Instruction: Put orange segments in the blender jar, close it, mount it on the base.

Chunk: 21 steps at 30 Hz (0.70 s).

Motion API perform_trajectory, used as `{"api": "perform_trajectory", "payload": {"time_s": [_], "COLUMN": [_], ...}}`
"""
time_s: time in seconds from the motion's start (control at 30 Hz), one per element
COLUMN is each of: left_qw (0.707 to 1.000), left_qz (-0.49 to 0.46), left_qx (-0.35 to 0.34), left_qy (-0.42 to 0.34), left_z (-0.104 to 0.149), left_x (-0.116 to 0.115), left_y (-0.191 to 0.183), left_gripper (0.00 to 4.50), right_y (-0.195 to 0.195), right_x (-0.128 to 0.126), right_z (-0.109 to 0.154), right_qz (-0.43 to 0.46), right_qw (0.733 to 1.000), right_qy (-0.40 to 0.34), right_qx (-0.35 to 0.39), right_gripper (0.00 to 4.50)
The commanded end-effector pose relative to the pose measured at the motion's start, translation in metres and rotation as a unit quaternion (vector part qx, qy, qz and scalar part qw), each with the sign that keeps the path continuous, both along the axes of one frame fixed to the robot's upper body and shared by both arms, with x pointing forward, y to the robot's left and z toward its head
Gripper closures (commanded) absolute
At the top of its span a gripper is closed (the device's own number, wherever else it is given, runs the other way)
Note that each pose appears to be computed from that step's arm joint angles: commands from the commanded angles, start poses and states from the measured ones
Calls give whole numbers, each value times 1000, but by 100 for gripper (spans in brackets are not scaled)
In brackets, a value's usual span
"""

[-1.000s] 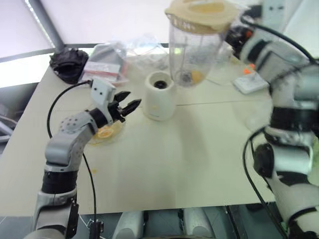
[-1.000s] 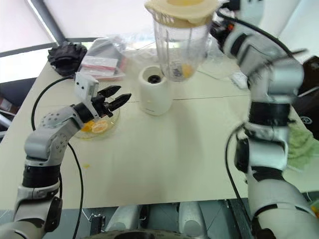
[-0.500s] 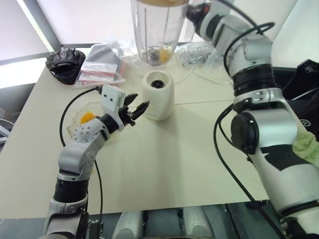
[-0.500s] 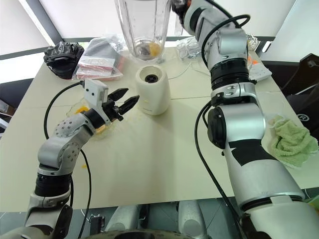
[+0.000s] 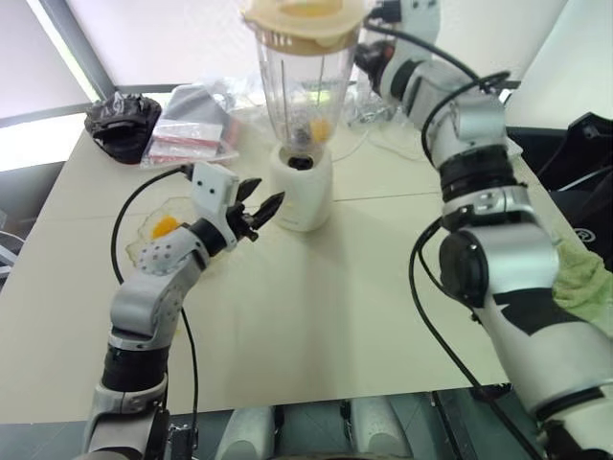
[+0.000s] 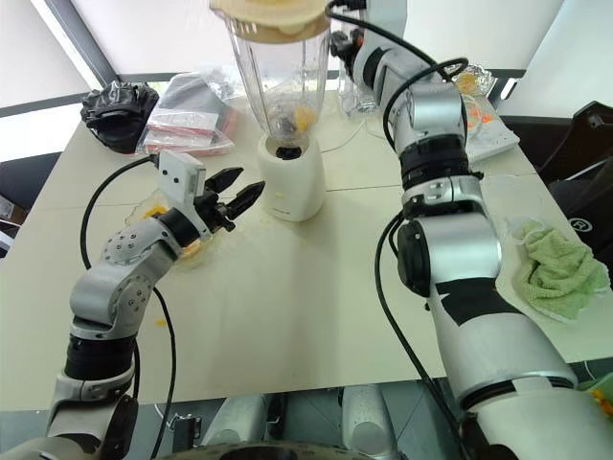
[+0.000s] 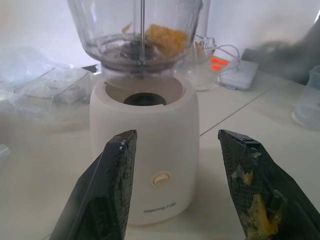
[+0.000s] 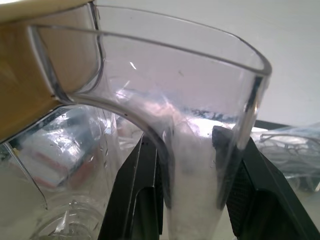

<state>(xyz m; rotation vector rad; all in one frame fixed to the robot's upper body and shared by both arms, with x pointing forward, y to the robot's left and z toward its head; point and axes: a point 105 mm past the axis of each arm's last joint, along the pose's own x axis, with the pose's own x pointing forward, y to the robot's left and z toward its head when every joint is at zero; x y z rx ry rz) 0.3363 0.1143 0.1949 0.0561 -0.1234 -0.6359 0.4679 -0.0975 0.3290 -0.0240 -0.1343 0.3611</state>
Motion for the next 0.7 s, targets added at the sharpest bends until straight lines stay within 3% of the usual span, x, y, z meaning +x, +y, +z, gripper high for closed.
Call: {"api": "perform_trajectory", "payload": {"time_s": [0.03, 0.47, 0.7], "left_qw": [1000, 1000, 1000], "left_qz": [-4, -6, -4], "left_qx": [5, 6, 8], "left_qy": [-26, -27, -26], "left_z": [11, 12, 10], "left_x": [-4, -1, -1], "left_y": [-1, -3, -4], "left_gripper": [183, 183, 183], "right_y": [9, 13, 8], "right_x": [-15, -27, -18], "right_z": [24, 6, -16], "right_qz": [15, 9, -9], "right_qw": [999, 1000, 1000], "right_qy": [-39, -17, -9], "right_qx": [9, 16, -29], "right_gripper": [352, 352, 352]}}
